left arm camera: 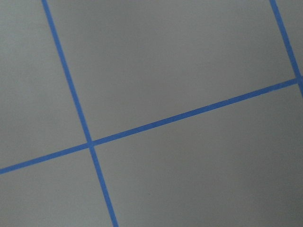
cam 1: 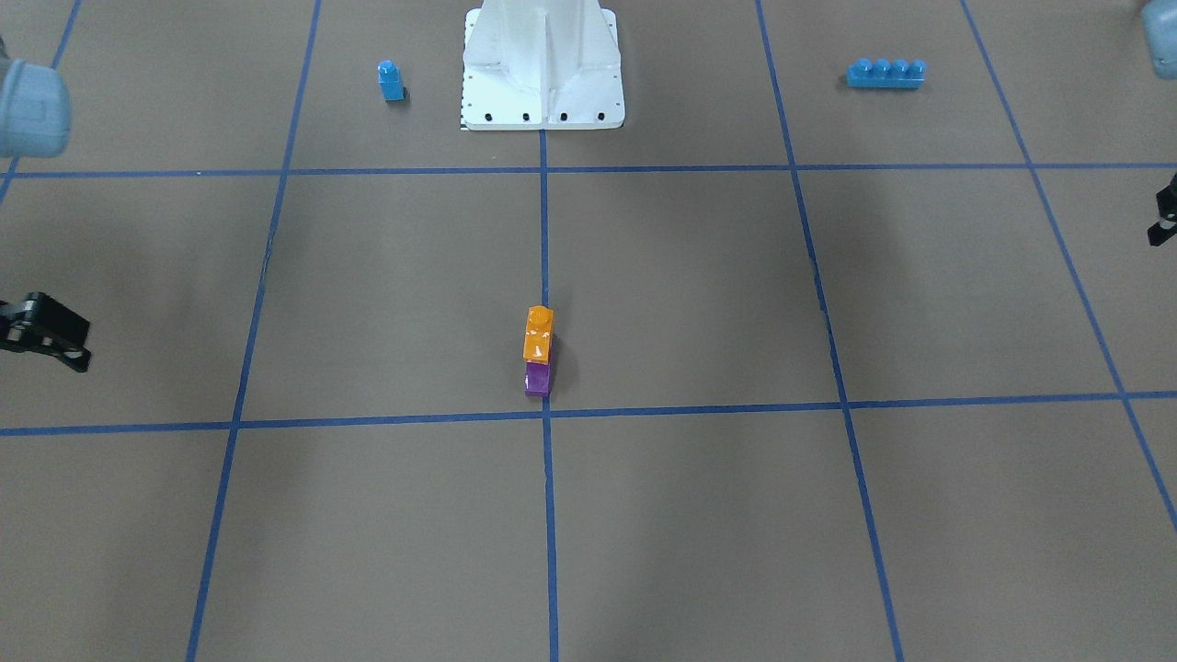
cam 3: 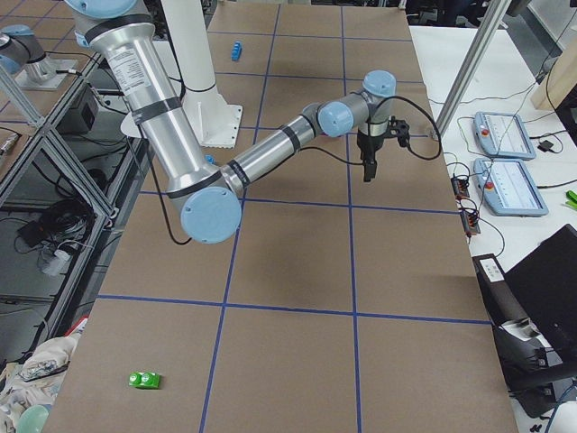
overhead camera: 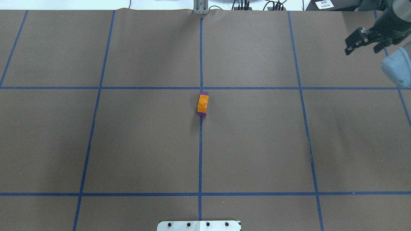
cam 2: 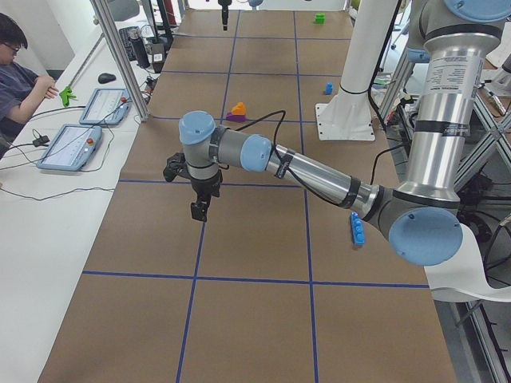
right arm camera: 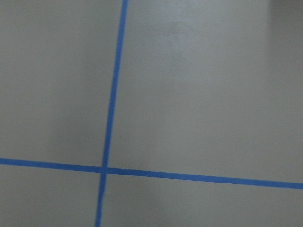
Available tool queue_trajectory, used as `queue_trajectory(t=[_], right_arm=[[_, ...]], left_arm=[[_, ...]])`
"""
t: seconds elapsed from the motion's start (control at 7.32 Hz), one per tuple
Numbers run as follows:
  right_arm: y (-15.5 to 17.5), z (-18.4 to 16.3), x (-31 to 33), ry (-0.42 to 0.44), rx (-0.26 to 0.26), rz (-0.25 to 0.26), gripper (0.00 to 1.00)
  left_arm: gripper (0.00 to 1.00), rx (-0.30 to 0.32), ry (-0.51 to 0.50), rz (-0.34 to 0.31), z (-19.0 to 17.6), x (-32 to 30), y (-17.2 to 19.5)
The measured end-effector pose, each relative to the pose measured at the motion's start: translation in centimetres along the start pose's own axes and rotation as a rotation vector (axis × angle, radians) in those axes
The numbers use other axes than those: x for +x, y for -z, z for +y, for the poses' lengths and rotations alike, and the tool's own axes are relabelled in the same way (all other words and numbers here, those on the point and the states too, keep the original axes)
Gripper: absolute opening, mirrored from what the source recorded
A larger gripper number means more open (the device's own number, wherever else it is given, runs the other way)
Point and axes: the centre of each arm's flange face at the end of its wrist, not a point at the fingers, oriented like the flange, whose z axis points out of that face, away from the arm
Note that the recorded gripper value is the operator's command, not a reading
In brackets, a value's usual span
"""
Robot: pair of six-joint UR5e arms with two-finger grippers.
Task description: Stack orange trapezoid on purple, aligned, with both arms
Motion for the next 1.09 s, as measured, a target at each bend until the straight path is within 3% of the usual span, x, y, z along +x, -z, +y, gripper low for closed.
queue_trajectory(t=[0.55, 0.82, 1.09], right_arm=[[1.5, 5.6, 15.4, -0.153, 0.003, 0.031, 1.00], [1.6, 8.3, 21.1, -0.088, -0.012, -0.002, 1.00], [0.3, 10.0, 26.5, -0.040, -0.039, -0.085, 1.00]], left_arm=[[1.00, -0.014, 0.077, 0.004, 6.5, -5.5, -2.4], [1.00, -0.024, 0.087, 0.000, 6.9, -6.2, -3.0], [1.00, -0.029, 0.092, -0.001, 7.3, -6.3, -3.1]])
